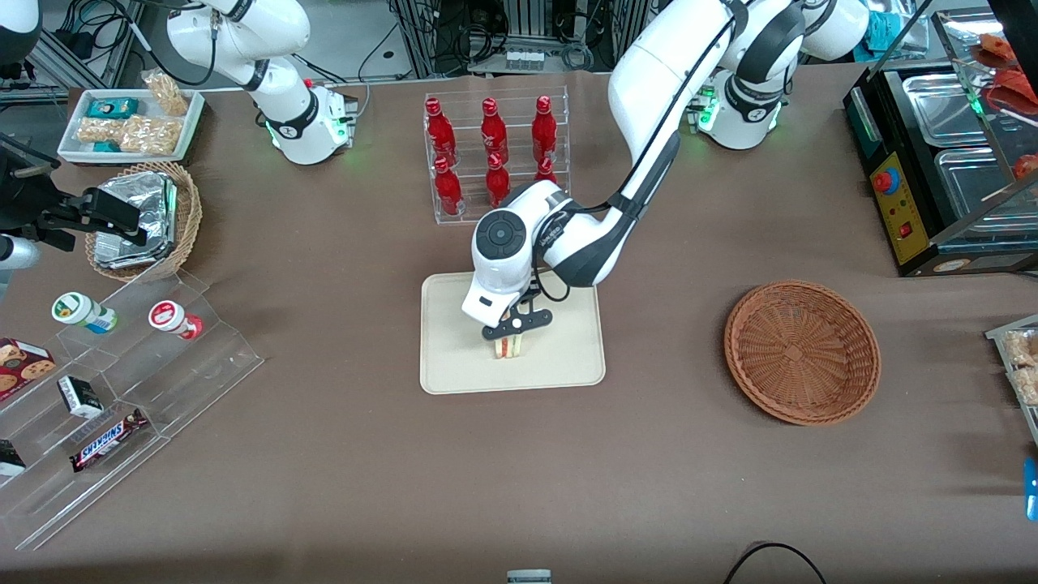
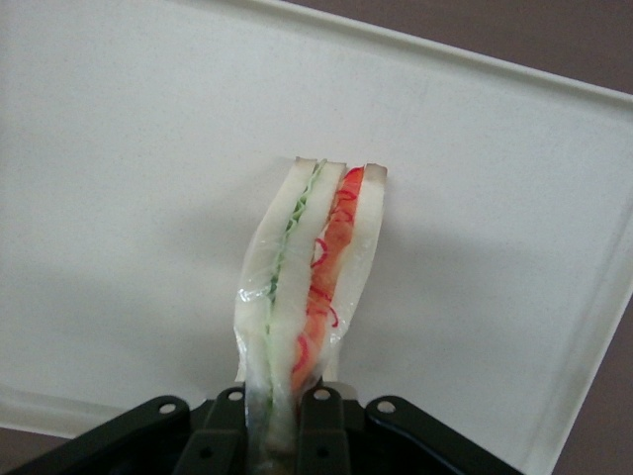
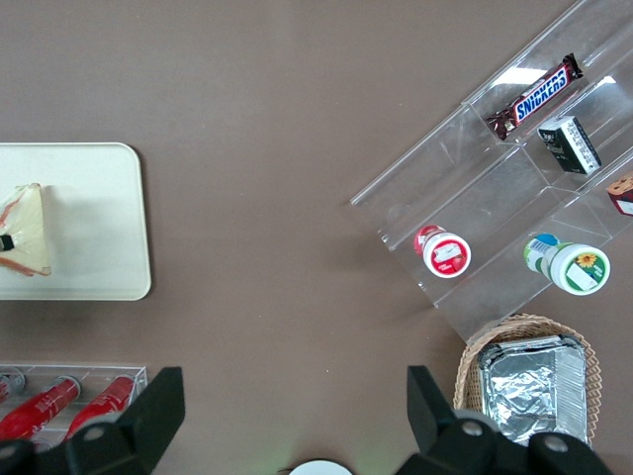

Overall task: Place sandwich from basket to tray
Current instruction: 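Lower the sandwich onto the tray and open the left gripper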

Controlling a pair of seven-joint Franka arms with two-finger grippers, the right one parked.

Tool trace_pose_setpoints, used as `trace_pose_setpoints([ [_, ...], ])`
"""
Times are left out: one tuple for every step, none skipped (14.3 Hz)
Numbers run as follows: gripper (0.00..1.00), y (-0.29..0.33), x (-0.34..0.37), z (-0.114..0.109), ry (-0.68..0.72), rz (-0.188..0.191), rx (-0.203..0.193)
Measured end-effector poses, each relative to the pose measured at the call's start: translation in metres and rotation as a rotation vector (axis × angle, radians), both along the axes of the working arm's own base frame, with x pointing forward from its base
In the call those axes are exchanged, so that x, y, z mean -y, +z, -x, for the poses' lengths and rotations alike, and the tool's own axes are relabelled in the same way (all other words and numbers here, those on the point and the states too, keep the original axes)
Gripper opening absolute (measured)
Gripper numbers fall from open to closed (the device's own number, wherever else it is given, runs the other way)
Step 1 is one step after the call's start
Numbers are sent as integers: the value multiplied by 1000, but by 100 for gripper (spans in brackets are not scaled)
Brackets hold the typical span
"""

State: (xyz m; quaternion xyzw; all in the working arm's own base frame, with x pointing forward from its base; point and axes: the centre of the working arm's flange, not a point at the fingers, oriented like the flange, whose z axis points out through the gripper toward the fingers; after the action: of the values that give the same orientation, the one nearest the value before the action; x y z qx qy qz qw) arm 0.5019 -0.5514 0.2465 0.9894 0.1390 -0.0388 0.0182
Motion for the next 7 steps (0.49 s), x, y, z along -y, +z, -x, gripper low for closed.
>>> trace_pose_setpoints([
  [15,-3,0,0,1,-2,-2],
  [19,-6,0,0,1,-4,-4],
  [30,-7,0,0,1,-5,-5],
  [38,-7,0,0,1,-4,-4],
  [49,-2,1,-1,2,3,2],
  [58,6,3,-3,1,11,11],
  [67,20,4,-5,-1,15,15],
])
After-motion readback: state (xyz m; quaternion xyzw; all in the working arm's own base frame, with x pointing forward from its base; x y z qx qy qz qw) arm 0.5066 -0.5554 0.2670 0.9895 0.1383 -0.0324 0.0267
